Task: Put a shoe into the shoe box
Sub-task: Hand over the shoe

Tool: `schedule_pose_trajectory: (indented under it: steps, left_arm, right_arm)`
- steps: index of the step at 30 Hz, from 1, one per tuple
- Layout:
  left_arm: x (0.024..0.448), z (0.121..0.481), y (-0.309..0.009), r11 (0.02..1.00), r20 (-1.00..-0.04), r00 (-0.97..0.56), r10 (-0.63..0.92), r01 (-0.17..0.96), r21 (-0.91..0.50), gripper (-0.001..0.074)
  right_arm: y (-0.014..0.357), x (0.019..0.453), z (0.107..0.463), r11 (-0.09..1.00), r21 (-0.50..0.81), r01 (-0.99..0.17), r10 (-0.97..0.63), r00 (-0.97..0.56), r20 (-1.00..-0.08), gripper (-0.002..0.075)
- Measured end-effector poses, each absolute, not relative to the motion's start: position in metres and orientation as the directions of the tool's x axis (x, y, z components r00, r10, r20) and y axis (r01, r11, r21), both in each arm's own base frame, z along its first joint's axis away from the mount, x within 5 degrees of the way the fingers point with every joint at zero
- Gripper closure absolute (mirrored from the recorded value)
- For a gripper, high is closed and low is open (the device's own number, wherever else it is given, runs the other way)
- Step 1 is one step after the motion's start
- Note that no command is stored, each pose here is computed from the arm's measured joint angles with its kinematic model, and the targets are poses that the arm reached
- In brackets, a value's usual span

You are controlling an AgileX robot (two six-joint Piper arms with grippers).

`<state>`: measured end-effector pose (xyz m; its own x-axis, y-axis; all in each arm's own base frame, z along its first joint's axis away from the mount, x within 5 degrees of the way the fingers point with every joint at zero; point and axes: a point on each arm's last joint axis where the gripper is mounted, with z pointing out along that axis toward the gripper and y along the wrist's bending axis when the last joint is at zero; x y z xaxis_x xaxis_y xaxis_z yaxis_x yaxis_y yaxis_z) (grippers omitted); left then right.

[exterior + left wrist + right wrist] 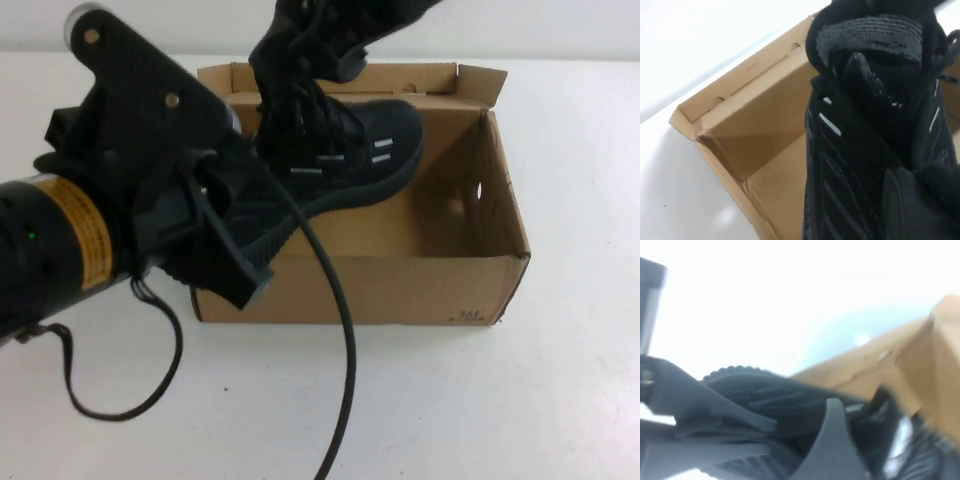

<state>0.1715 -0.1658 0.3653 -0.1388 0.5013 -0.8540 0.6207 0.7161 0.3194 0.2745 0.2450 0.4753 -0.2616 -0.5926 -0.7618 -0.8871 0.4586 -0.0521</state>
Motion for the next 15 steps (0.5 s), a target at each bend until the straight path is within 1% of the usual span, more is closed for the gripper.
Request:
schedule_pose_trajectory:
  steps: [3, 8, 12, 15]
  left_arm:
    - [0.164, 0.367, -0.161, 0.67, -0.83, -0.12, 0.545, 0.657, 0.345, 0.0714]
    - [0.15, 0.369, -0.152, 0.576, -0.774, -0.079, 0.629, 0.715, 0.396, 0.0714]
    - [0.14, 0.377, -0.141, 0.545, -0.763, -0.033, 0.645, 0.72, 0.43, 0.0714]
    - [0.133, 0.386, -0.132, 0.537, -0.77, 0.014, 0.638, 0.708, 0.458, 0.0714]
  right_arm:
    - [0.236, 0.261, 0.492, 0.404, -0.138, -0.904, -0.606, -0.152, -0.78, 0.0251]
    - [0.22, 0.239, 0.516, 0.333, -0.267, -0.904, -0.615, 0.007, -0.789, 0.0272]
    - [0.209, 0.222, 0.524, 0.295, -0.297, -0.908, -0.61, 0.06, -0.79, 0.0278]
    - [0.201, 0.211, 0.516, 0.258, -0.302, -0.918, -0.636, 0.074, -0.768, 0.0278]
